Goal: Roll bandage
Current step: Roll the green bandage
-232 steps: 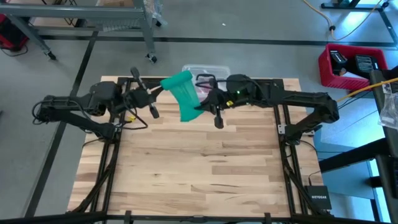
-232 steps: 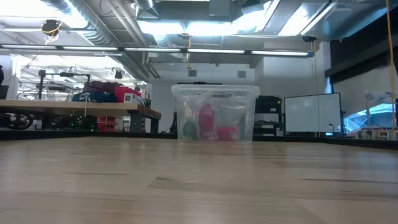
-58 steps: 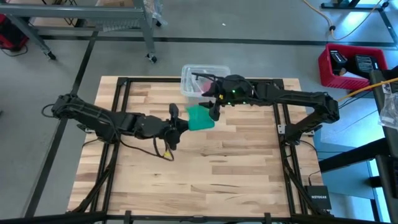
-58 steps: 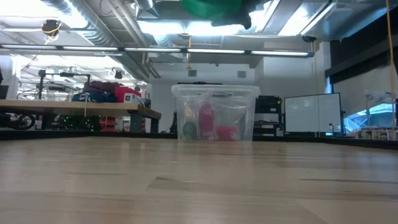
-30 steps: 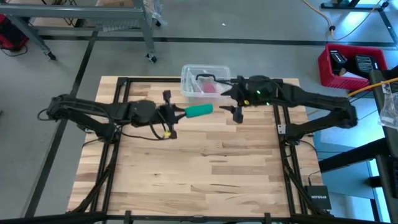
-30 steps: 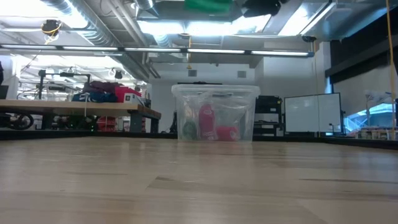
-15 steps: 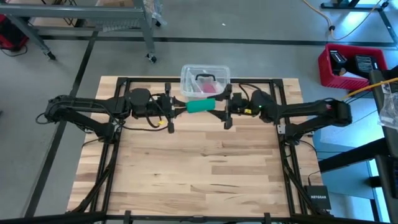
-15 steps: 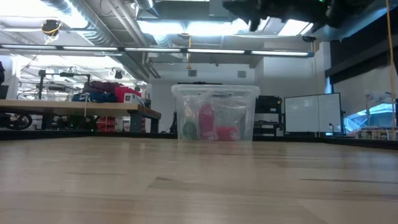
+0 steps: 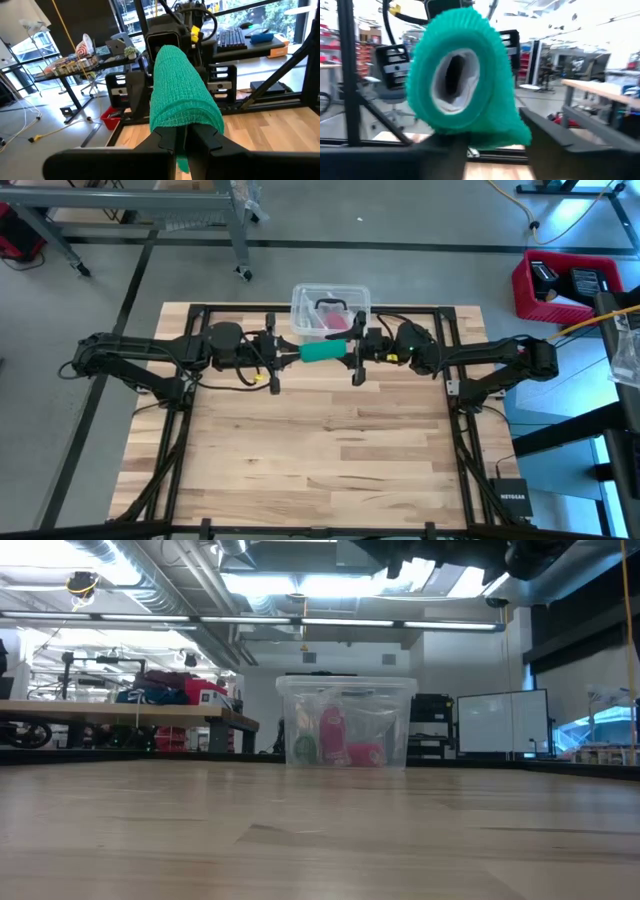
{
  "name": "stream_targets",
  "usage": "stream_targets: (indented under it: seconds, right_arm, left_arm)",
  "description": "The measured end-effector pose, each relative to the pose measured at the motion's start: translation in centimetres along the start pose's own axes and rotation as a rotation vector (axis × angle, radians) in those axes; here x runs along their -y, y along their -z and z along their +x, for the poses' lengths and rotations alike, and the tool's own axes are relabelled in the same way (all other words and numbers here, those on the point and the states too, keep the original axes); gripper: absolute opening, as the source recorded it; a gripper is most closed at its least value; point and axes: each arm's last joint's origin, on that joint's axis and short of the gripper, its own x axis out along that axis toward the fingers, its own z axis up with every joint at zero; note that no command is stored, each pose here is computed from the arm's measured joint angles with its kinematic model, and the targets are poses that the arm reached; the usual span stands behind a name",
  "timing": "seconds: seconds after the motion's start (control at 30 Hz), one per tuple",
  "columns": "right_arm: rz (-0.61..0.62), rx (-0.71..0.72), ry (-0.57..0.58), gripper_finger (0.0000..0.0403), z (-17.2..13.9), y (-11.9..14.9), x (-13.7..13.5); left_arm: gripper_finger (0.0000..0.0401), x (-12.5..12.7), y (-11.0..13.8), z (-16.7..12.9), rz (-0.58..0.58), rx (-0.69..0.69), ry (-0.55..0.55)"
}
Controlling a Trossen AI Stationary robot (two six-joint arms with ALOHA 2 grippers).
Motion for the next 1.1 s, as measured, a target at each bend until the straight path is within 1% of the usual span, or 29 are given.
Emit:
stream_targets:
  seconds: [0.1, 0.17, 0.2, 0.23, 0.3, 0.37, 0.5, 0.63, 0.7, 0.87, 0.97, 1.1]
  right_arm:
    - [-0.053, 0.009, 0.041, 0.0090, 0.0, -0.1, 0.1]
    - [-0.093, 0.015, 0.055, 0.0030, 0.0, -0.2, 0.2]
    - [-0.113, 0.021, 0.060, 0.0016, 0.0, -0.3, 0.2]
    - [-0.131, 0.024, 0.069, 0.0015, 0.0, -0.3, 0.2]
    - [-0.142, 0.026, 0.085, 0.0026, 0.0, -0.4, 0.3]
    - [-0.154, 0.020, 0.099, 0.0031, 0.0, -0.4, 0.3]
    - [-0.164, 0.006, 0.133, 0.0009, 0.0, -0.3, 0.4]
    - [-0.195, 0.019, 0.187, 0.0015, 0.0, -0.5, 0.5]
    - [-0.209, 0.049, 0.193, 0.0014, 0.0, -0.8, 0.6]
    - [-0.238, 0.087, 0.169, 0.0007, 0.6, -2.3, 0.7]
    - [-0.238, 0.002, 0.196, 0.0010, 1.1, -2.6, 0.9]
    - [-0.239, -0.080, 0.192, 0.0005, 1.1, -1.7, 1.1]
  left_arm:
    - [0.0013, 0.1, 0.0, 0.0, 0.000, 0.008, 0.040]
    - [0.0013, 0.3, 0.0, 0.0, 0.000, 0.019, 0.103]
    - [0.0013, 0.4, -0.1, 0.0, -0.001, 0.029, 0.140]
    - [0.0013, 0.5, -0.1, 0.0, -0.003, 0.037, 0.179]
    - [0.0013, 0.7, -0.2, -0.1, -0.004, 0.056, 0.242]
    - [0.0013, 0.9, -0.2, -0.1, -0.005, 0.069, 0.286]
    - [0.0013, 1.3, -0.4, -0.3, -0.022, 0.090, 0.388]
    - [0.0013, 1.7, -0.3, -0.4, -0.067, 0.091, 0.528]
    - [0.0013, 1.8, -0.1, -0.5, -0.083, 0.077, 0.572]
    - [0.0013, 2.0, 0.7, -0.4, -0.096, -0.001, 0.601]
    - [0.0013, 2.4, 0.7, -0.4, -0.088, -0.002, 0.613]
    - [0.0013, 2.7, 0.4, -0.7, -0.050, 0.021, 0.623]
